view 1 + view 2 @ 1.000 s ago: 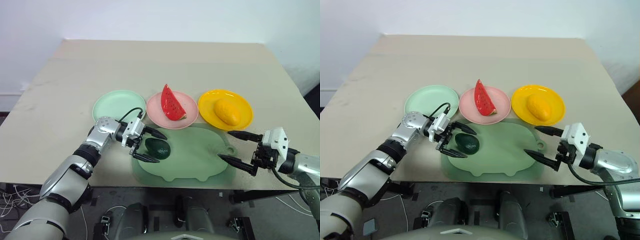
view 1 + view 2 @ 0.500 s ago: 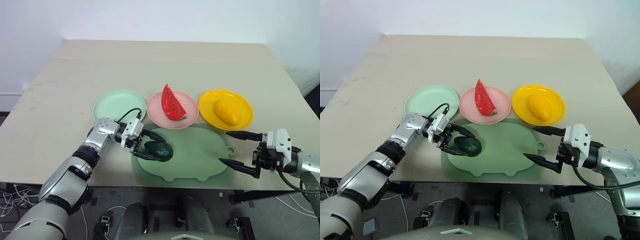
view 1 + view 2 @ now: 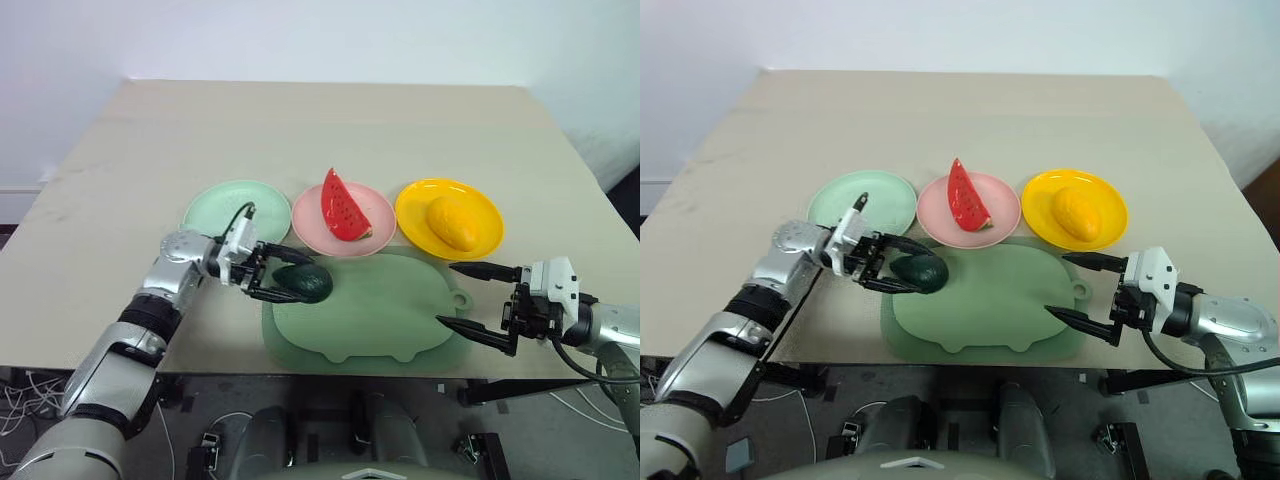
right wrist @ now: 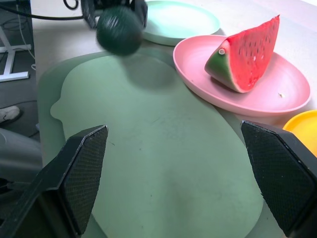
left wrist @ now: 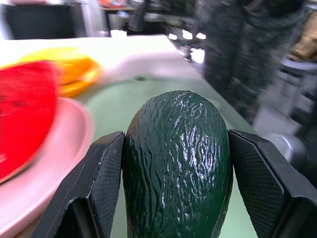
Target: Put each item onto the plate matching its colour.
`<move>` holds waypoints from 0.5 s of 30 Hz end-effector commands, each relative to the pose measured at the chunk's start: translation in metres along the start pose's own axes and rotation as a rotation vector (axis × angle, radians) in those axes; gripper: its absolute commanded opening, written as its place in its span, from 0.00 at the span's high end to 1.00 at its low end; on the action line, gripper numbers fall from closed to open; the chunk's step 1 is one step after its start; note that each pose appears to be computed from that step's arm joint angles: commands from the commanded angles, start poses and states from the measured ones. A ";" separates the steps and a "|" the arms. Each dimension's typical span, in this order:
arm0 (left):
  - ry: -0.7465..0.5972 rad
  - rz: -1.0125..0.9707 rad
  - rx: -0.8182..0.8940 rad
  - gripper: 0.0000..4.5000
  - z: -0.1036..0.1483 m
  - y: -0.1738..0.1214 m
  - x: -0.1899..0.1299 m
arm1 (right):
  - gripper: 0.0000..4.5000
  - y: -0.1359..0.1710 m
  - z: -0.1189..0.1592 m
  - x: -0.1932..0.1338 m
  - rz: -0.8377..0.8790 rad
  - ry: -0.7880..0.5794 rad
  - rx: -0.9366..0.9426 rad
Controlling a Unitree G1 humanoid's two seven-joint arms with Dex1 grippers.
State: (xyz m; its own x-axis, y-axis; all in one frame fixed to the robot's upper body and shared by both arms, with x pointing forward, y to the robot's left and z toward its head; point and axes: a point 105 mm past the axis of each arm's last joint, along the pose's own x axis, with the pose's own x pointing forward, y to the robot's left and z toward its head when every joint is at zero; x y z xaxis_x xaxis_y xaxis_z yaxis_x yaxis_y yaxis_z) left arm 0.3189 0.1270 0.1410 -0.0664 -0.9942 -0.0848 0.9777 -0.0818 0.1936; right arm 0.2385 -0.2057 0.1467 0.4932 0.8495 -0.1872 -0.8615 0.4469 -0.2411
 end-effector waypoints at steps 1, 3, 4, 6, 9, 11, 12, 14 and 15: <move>0.021 0.168 0.033 0.32 0.013 0.018 -0.038 | 0.00 0.001 0.010 0.002 0.005 -0.042 -0.020; 0.040 0.356 0.034 0.32 0.015 0.037 -0.064 | 0.00 0.003 0.013 0.003 0.011 -0.055 -0.017; 0.041 0.430 0.028 0.32 0.015 0.044 -0.074 | 0.00 0.004 0.014 0.004 0.013 -0.058 -0.017; 0.037 0.572 0.010 0.32 0.016 0.057 -0.092 | 0.00 0.005 0.013 0.005 0.014 -0.060 -0.015; 0.063 0.699 -0.005 0.32 0.011 0.066 -0.107 | 0.00 0.005 0.014 0.007 0.018 -0.065 -0.014; 0.082 0.733 -0.016 0.32 0.006 0.069 -0.110 | 0.00 0.005 0.015 0.007 0.020 -0.067 -0.014; 0.092 0.740 -0.021 0.32 0.004 0.069 -0.109 | 0.00 0.005 0.015 0.008 0.021 -0.068 -0.014; 0.114 0.735 -0.028 0.32 -0.001 0.069 -0.107 | 0.00 0.004 0.016 0.008 0.021 -0.069 -0.014; 0.127 0.727 -0.033 0.32 -0.004 0.069 -0.105 | 0.00 0.004 0.016 0.008 0.021 -0.070 -0.014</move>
State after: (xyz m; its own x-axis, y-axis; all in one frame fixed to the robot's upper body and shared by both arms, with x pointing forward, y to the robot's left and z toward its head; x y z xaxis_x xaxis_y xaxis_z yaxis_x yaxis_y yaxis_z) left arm 0.3902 0.2273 0.1454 0.6194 -0.7810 -0.0793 0.7811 0.6030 0.1620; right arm 0.2388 -0.1990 0.1496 0.4849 0.8607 -0.1550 -0.8660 0.4478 -0.2227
